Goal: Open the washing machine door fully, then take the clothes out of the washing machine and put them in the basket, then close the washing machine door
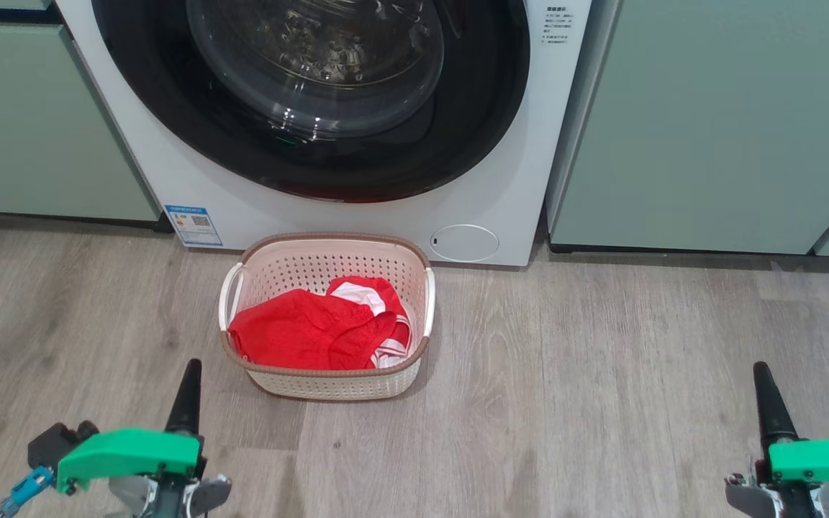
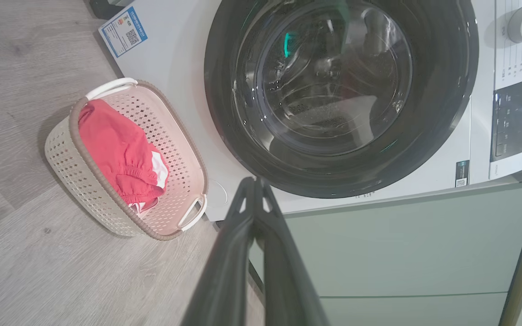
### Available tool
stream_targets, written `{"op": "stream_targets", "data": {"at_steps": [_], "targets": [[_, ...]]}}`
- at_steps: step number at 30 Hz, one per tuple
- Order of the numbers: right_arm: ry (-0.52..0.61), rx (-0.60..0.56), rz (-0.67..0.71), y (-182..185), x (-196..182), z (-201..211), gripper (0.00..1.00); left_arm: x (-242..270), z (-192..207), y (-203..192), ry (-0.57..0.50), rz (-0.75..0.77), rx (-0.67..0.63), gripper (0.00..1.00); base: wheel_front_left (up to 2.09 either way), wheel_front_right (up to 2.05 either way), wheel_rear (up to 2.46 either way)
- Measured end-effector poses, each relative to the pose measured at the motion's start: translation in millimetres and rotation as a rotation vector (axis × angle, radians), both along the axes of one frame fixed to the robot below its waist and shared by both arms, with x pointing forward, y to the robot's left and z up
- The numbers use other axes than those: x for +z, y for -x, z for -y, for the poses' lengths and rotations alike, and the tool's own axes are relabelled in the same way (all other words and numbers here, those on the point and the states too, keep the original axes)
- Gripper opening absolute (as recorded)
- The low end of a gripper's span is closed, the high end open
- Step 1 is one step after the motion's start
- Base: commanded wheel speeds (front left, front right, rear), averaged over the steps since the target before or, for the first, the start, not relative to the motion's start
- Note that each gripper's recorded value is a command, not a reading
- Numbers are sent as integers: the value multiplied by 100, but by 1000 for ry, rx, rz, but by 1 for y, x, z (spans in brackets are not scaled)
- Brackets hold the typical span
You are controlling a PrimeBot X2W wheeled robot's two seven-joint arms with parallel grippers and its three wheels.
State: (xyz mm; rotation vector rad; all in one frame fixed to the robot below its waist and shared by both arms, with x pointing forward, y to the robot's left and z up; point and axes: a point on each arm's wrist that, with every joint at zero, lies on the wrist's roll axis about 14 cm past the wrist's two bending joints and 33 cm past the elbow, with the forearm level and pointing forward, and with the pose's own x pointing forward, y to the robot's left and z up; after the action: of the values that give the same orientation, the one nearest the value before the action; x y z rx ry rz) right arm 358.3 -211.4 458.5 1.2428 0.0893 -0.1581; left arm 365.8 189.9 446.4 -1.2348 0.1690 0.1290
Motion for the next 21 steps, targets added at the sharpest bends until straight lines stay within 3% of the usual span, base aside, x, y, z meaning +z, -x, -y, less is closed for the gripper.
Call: {"op": "stream_targets", "data": {"at_steps": [21], "targets": [[-212,0,45,-9,10,-4,0,16,0,-4,215,52,16,0,0,0,0]]}}
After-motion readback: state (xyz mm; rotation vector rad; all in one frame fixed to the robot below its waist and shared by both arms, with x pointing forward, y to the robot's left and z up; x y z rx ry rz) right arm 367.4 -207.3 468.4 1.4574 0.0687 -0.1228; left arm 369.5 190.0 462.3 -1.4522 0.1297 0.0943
